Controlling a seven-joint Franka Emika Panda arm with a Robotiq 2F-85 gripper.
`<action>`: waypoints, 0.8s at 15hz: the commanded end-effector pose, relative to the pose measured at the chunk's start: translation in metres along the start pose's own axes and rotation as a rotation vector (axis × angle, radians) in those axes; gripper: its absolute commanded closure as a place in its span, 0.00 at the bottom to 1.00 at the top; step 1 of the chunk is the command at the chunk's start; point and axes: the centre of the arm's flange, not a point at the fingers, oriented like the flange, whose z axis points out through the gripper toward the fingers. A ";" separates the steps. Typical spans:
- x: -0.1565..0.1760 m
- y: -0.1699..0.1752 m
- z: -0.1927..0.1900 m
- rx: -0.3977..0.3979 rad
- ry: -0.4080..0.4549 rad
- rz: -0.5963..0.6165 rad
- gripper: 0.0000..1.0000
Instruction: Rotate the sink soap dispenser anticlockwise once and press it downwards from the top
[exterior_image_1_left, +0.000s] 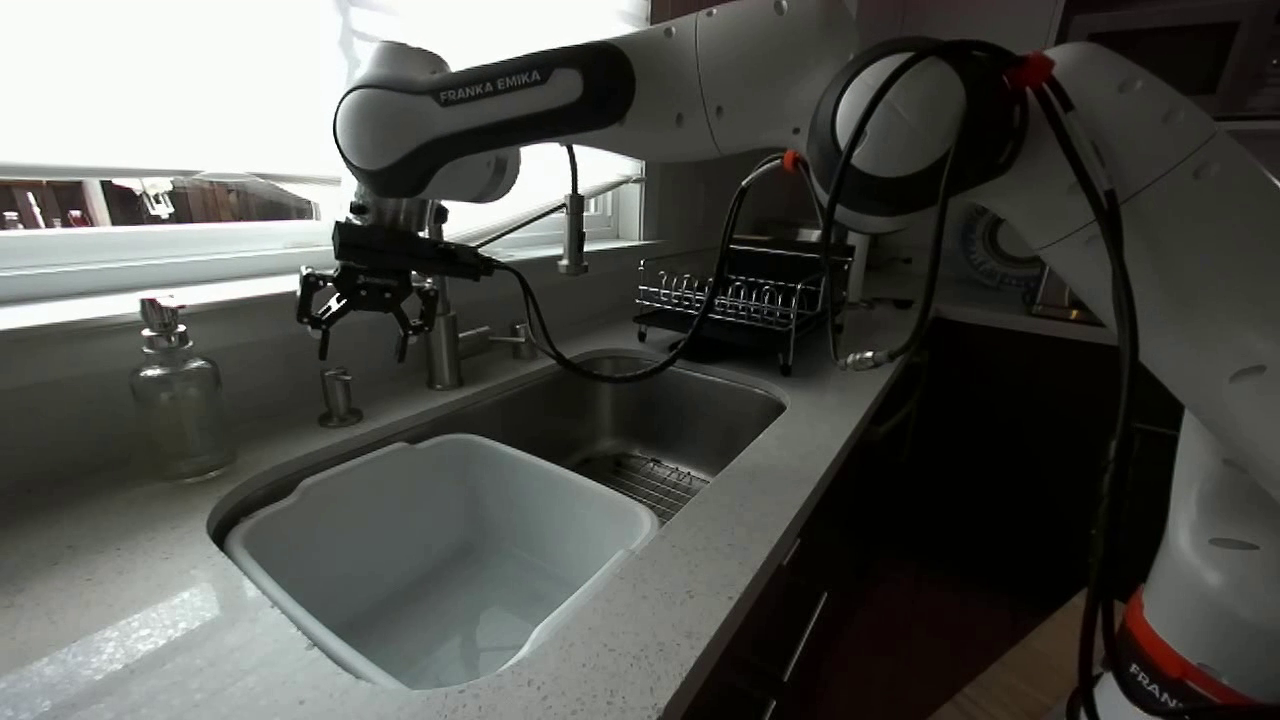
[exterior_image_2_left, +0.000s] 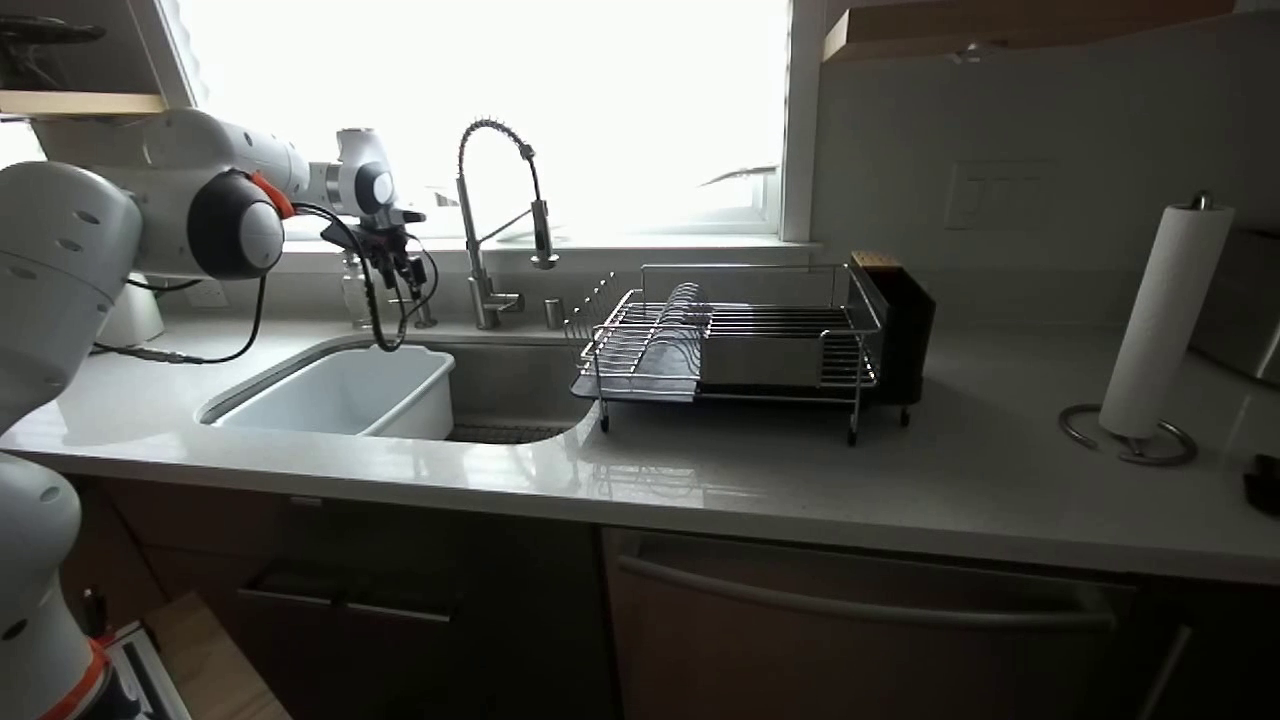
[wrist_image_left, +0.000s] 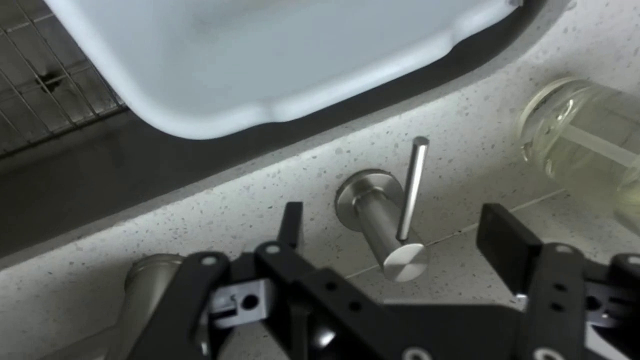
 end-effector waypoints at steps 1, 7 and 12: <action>0.012 -0.010 0.006 0.012 0.051 -0.161 0.42; 0.021 -0.027 0.013 -0.005 0.166 -0.304 0.89; 0.025 -0.036 0.028 -0.010 0.231 -0.338 1.00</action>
